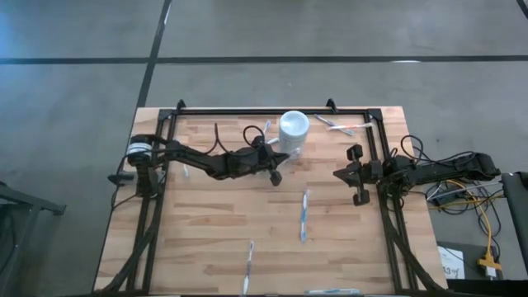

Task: Pick & Place toothbrushing station
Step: Put the violet toothbrush into the transparent organizer

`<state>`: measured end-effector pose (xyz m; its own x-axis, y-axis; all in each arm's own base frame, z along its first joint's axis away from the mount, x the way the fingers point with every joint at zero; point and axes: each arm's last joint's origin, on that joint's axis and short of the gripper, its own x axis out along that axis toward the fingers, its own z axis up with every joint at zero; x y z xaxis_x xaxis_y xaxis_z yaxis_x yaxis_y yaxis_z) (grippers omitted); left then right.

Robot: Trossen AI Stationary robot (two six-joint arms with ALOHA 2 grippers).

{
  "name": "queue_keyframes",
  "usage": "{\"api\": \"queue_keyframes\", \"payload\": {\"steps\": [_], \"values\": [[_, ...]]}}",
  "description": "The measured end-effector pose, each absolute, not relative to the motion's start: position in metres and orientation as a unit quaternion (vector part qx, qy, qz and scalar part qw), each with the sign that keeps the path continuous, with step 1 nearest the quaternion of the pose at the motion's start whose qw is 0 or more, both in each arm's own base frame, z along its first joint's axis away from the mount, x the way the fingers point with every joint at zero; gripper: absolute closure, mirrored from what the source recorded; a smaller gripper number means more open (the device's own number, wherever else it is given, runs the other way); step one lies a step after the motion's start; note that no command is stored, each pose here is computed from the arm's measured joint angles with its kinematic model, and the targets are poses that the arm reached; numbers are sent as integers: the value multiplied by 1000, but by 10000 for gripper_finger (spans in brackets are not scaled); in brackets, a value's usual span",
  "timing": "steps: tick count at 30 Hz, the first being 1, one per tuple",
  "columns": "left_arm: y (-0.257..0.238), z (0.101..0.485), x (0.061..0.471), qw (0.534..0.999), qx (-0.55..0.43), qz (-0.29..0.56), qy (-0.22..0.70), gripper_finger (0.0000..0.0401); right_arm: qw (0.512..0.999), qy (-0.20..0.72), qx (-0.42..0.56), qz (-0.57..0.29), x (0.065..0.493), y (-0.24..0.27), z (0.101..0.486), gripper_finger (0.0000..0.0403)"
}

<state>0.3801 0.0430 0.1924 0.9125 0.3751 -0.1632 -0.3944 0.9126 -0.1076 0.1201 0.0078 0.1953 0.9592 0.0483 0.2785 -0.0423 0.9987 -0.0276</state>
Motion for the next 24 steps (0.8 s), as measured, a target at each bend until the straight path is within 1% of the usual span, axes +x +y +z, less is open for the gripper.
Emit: {"api": "queue_keyframes", "payload": {"steps": [7, 19, 21, 24], "values": [[43, 192, 380, 975, -76, 198, 72, 379, 990, -141, -10, 23, 120, 8, 195, 394], [43, 192, 380, 977, -78, 185, 73, 375, 990, -140, -5, 24, 120, 8, 195, 394], [42, 192, 380, 978, -82, 177, 73, 368, 990, -140, -4, 24, 120, 8, 195, 394], [42, 192, 381, 979, -87, 169, 72, 340, 990, -140, -3, 24, 120, 8, 195, 394]]}}
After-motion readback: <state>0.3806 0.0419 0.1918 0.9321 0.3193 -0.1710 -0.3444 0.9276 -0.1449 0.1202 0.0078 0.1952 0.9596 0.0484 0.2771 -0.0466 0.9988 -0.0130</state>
